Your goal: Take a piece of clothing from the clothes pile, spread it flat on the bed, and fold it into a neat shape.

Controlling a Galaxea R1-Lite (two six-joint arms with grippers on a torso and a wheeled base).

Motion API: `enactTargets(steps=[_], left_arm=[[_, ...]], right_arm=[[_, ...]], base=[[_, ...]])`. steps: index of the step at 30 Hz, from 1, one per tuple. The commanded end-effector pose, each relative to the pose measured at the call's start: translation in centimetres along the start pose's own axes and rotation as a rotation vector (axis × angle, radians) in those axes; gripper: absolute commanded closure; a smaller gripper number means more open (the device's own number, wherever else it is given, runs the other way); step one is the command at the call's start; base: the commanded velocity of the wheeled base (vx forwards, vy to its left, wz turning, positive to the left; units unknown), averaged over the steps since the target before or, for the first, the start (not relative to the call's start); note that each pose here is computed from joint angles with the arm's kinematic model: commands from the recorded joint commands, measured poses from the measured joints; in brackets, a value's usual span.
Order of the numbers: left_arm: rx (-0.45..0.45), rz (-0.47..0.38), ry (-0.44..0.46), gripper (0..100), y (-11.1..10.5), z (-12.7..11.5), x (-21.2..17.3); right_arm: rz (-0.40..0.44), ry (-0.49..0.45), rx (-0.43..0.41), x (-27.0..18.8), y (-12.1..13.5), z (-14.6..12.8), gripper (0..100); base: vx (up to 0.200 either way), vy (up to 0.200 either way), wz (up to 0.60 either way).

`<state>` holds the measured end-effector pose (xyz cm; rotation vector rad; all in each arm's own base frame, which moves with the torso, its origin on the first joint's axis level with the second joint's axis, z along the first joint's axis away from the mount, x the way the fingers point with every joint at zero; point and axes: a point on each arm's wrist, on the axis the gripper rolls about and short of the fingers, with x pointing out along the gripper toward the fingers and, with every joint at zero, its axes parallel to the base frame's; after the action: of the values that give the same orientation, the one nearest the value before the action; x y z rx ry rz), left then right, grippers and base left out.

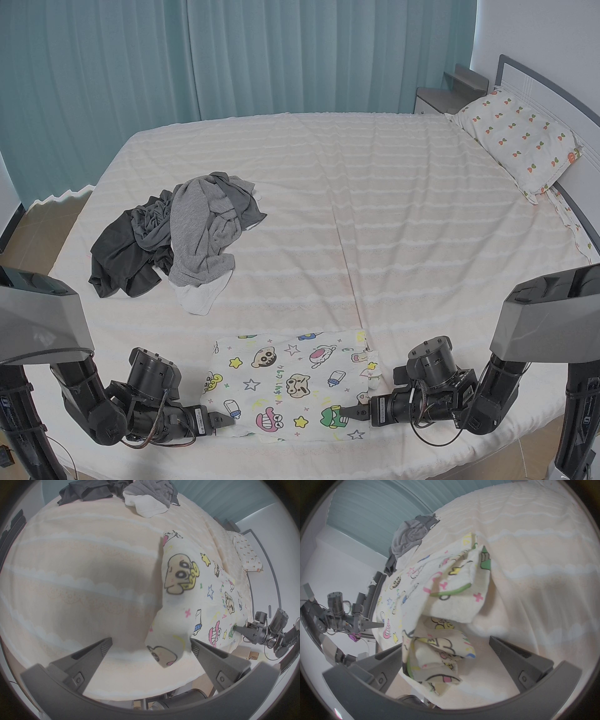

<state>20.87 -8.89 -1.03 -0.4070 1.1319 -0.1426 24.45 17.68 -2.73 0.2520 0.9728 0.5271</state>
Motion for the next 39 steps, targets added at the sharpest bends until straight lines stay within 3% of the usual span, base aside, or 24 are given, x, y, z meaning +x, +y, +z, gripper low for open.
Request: enactTargets(steps=[1,9,13,16,18,24,25,26,29,35,39], left_arm=[[0.001,0.023,0.039,0,0.4,-0.9,0.1],[0.002,0.03,0.045,0,0.6,-1.2,-0.1],[-0.003,0.003,-0.004,0,0.3,-0.7,-1.1],[0.0,-0.045,-0.074,0,-0.3,-0.1,-2.9],[0.005,-0.082,-0.133,0,-0.7,0.2,-4.4],[0.0,-0.198,-0.475,0,-2.0,1.1,-11.5],[-0.002,-0.2,-0.481,0,-2.0,1.0,-11.7],[-0.001,-0.226,-0.569,0,-2.0,0.5,-13.8],[0.006,-0.237,-0.679,0,-1.7,-0.7,-16.3],[0.071,-0.086,-0.892,0,0.2,-3.5,-20.8],[0.144,-0.062,-1.01,0,1.4,-5.7,-23.6]], right_arm=[[-0.074,0.018,-0.068,0.0,0.6,-0.6,0],[-0.182,0.03,-0.086,-0.1,1.0,-0.5,0],[-0.14,-0.034,-0.036,-2.1,1.6,0.7,0],[-0.055,-0.104,0.006,-4.6,2.7,1.8,0],[0.0,-0.171,0.021,-6.6,3.5,2.6,0],[0.056,-0.368,0.001,-13.7,4.8,2.9,0],[0.058,-0.372,0.001,-13.9,4.8,2.9,0],[0.076,-0.436,-0.008,-16.3,5.0,2.5,0],[0.083,-0.542,-0.037,-19.7,4.9,1.6,0],[-0.063,-0.756,-0.132,-26.1,4.1,-1.0,0],[-0.177,-0.818,-0.141,-29.7,3.2,-2.7,0]], base=[[0.0,0.0,0.0],[0.0,0.0,0.0],[0.0,0.0,0.0],[0.0,0.0,0.0],[0.0,0.0,0.0],[0.0,0.0,0.0],[0.0,0.0,0.0],[0.0,0.0,0.0],[0.0,0.0,0.0],[0.0,0.0,0.0],[0.0,0.0,0.0]])
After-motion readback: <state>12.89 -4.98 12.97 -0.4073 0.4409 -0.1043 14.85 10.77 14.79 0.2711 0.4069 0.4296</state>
